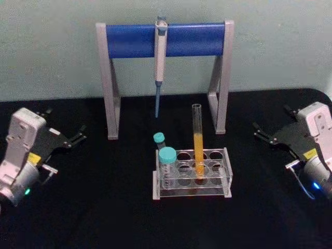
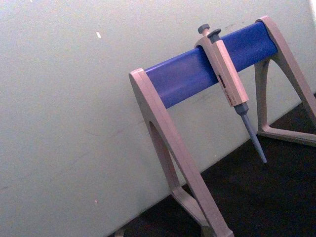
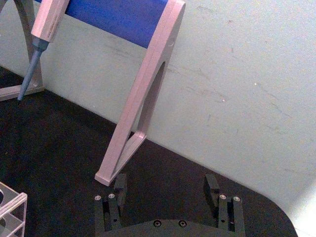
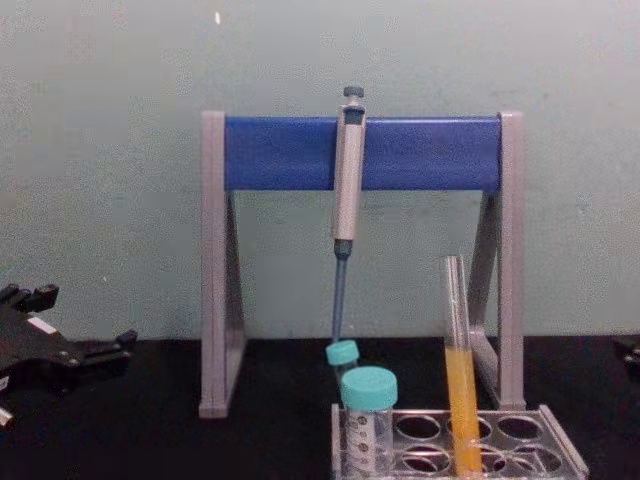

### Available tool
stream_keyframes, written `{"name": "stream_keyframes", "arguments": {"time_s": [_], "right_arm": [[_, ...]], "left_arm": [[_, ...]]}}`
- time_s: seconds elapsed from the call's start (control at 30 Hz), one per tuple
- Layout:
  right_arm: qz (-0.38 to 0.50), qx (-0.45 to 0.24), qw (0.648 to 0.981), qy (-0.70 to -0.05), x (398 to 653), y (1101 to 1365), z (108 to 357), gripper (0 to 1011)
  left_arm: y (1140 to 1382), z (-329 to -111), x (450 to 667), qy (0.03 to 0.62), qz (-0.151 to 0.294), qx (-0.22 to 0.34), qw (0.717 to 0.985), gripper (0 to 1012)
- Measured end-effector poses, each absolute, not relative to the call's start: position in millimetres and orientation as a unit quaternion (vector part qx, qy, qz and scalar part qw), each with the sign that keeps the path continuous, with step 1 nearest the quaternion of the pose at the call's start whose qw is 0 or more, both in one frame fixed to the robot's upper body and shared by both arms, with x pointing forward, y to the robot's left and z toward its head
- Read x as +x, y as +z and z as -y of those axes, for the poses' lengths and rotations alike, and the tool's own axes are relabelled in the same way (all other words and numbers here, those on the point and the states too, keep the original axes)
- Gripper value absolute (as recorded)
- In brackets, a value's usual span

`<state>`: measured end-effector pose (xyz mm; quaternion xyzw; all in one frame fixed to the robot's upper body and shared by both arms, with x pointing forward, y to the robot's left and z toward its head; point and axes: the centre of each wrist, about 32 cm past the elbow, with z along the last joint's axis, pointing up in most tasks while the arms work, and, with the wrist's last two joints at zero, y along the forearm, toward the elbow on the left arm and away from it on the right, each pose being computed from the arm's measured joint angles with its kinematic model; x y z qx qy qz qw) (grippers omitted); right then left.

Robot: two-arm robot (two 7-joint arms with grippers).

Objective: Pick up the test tube from the test tube rack, shake it, then place it back into the test tube rack.

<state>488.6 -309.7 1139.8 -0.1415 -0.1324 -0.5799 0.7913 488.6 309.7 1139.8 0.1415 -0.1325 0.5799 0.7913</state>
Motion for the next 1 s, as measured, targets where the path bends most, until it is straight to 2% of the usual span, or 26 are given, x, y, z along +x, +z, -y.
{"name": "stream_keyframes", "arguments": {"time_s": [0.53,1.0], "right_arm": [[0.13,-0.141,0.794,-0.577,485,1142,311,1000],[0.063,-0.121,0.833,-0.536,459,1162,312,1000]], "left_arm": [[1140,-310,489,0.58,0.132,0.141,0.791,1001],[1140,-310,489,0.58,0.132,0.142,0.791,1001]]}}
